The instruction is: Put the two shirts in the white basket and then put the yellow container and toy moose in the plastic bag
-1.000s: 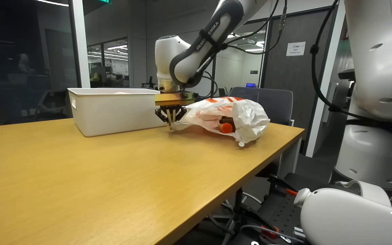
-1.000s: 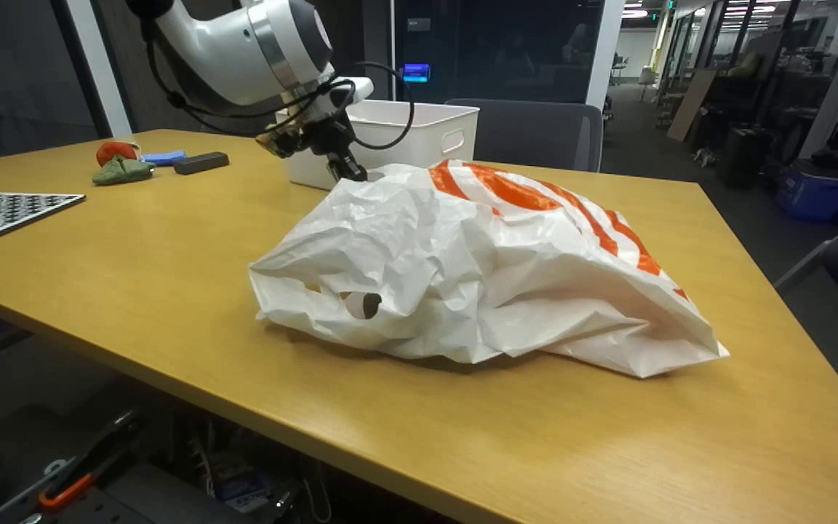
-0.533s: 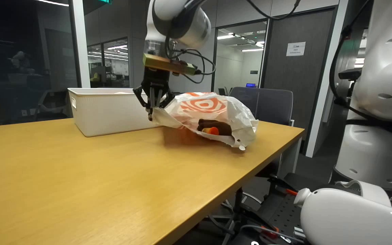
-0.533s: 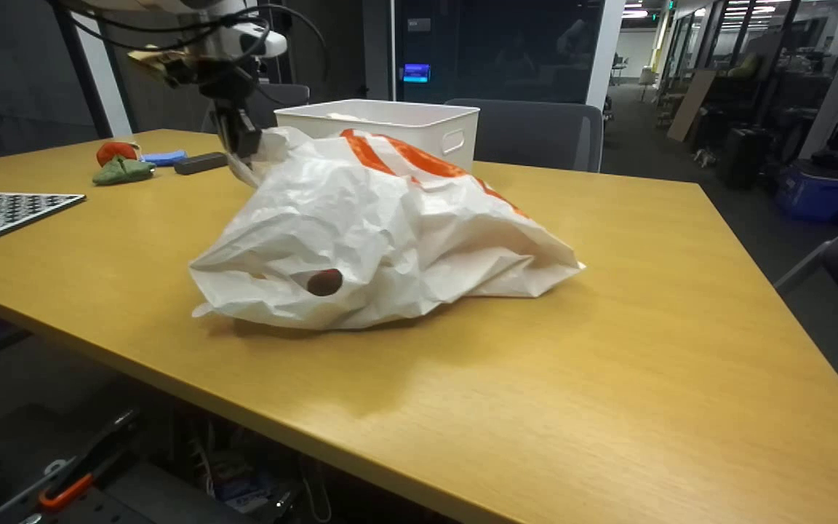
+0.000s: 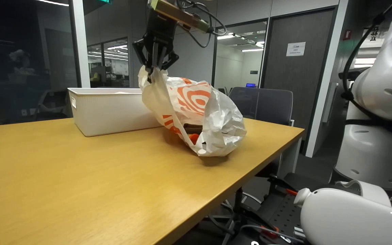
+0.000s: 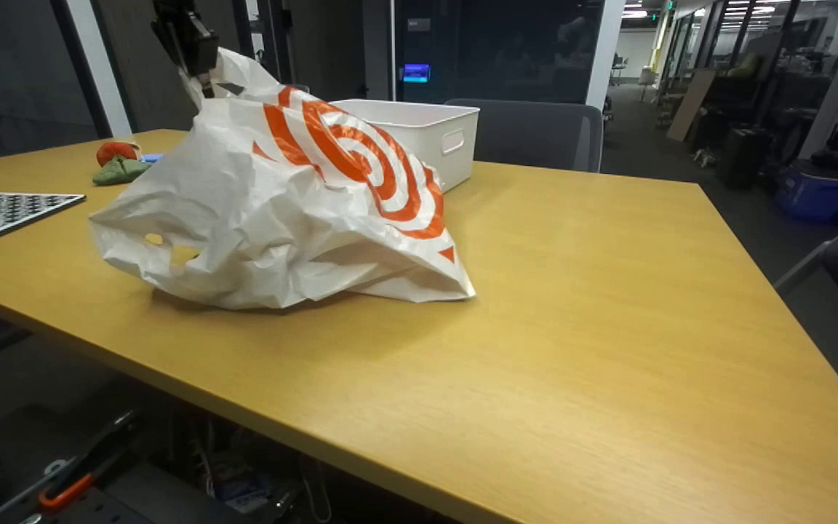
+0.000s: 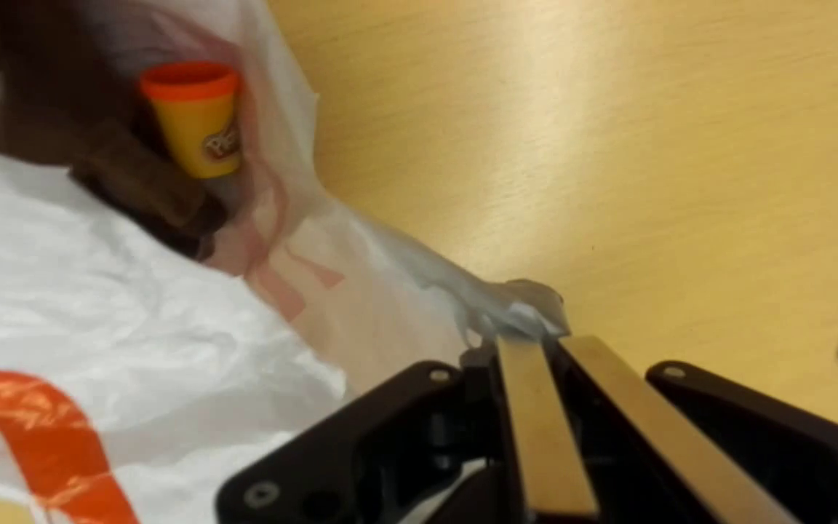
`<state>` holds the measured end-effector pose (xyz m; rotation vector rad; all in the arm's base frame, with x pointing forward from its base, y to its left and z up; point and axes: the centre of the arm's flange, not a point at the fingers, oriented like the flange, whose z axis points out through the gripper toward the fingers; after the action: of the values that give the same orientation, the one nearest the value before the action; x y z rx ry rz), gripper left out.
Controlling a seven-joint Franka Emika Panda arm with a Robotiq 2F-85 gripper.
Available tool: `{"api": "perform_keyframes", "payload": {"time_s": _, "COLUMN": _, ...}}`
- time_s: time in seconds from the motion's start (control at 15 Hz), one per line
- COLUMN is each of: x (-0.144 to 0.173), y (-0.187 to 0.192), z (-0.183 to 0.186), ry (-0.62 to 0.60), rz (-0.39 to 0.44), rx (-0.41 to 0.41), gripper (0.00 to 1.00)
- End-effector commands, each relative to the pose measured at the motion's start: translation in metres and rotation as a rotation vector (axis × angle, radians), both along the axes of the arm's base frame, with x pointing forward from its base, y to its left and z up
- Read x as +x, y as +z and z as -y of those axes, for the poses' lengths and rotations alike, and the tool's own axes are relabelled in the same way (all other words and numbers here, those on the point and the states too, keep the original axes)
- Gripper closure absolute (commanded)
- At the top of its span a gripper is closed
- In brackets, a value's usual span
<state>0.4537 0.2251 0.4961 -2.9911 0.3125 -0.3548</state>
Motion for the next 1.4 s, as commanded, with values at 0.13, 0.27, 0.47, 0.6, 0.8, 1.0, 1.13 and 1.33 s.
{"api": "perform_keyframes", "payload": {"time_s": 0.13, "x": 0.005, "y": 0.0, "z": 0.03, "ry": -0.02, "rz": -0.046, "rx": -0.001, "gripper": 0.66}}
{"api": "perform_keyframes", "payload": {"time_s": 0.27, "x": -0.001, "y": -0.007, "z": 0.029, "ry": 0.028, "rz": -0.118, "rx": 0.047, "gripper": 0.5}}
{"api": "perform_keyframes", "payload": {"time_s": 0.47, "x": -0.017, "y": -0.009, "z": 0.022, "ry": 0.121, "rz": -0.235, "rx": 0.142, "gripper": 0.27}}
{"api": "perform_keyframes", "payload": {"time_s": 0.6, "x": -0.026, "y": -0.011, "z": 0.021, "ry": 0.161, "rz": -0.355, "rx": 0.176, "gripper": 0.14}}
{"api": "perform_keyframes", "payload": {"time_s": 0.8, "x": -0.04, "y": -0.019, "z": 0.023, "ry": 0.105, "rz": -0.392, "rx": -0.025, "gripper": 0.0}}
{"api": "perform_keyframes", "payload": {"time_s": 1.0, "x": -0.039, "y": -0.028, "z": 0.025, "ry": 0.095, "rz": -0.325, "rx": -0.194, "gripper": 0.0}}
{"api": "perform_keyframes", "payload": {"time_s": 1.13, "x": -0.039, "y": -0.031, "z": 0.024, "ry": 0.071, "rz": -0.28, "rx": -0.301, "gripper": 0.0}}
{"api": "perform_keyframes", "payload": {"time_s": 1.33, "x": -0.046, "y": -0.023, "z": 0.023, "ry": 0.001, "rz": -0.198, "rx": -0.426, "gripper": 0.0}}
